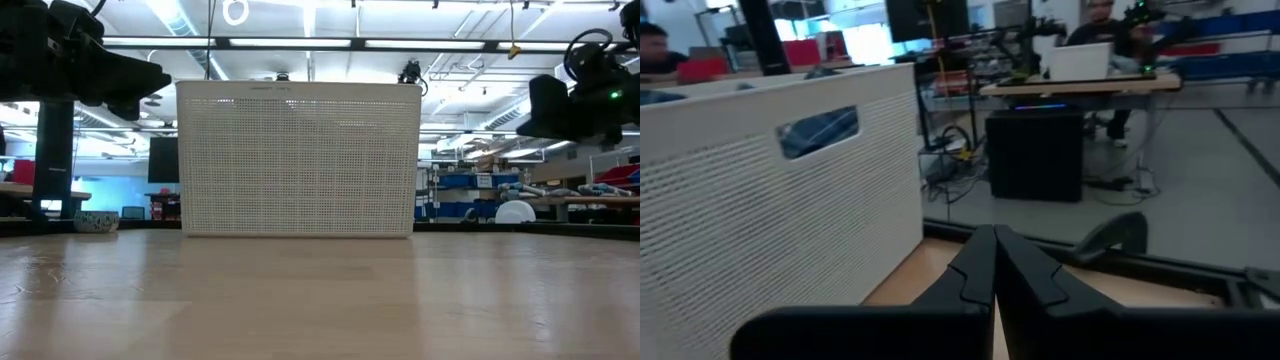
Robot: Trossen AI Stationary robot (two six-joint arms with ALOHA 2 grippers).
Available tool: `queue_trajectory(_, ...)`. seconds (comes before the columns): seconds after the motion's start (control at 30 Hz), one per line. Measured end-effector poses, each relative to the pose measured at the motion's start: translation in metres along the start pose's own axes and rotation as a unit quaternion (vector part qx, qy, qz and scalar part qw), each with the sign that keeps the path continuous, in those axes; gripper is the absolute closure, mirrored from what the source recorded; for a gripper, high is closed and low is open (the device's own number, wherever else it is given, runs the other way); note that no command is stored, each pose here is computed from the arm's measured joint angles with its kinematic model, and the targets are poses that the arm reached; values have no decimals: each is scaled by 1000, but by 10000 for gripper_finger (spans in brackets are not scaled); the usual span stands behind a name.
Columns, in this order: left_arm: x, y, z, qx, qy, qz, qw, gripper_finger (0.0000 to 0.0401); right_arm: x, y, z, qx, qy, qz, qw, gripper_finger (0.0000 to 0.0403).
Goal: Sort clothes
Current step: Return to Home Position
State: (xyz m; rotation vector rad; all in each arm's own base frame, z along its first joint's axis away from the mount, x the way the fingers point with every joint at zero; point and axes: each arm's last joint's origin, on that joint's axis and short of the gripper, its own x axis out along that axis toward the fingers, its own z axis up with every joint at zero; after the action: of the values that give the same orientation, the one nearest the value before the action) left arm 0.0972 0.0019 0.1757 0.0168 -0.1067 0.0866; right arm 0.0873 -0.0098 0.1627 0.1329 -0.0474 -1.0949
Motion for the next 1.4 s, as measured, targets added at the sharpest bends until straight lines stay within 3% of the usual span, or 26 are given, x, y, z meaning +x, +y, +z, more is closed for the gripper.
queue_trajectory(0.3, 0, 0, 0, 0, -1, 0, 1000, 270, 0, 3, 0, 4, 11, 50, 999, 395)
queue_trajectory(1.07, 0, 0, 0, -1, -2, 0, 1000, 270, 0, 3, 1, 5, 11, 52, 999, 395)
queue_trajectory(1.17, 0, 0, 0, -1, -2, 0, 1000, 270, -1, 4, -1, -19, 23, 81, 996, 394)
queue_trajectory(1.3, 0, 0, 0, -1, -2, 0, 1000, 270, -1, 11, -3, -112, 30, 158, 981, 397)
queue_trajectory(1.4, 0, 0, 0, -1, -2, 0, 1000, 270, -1, 13, -4, -158, 27, 185, 970, 397)
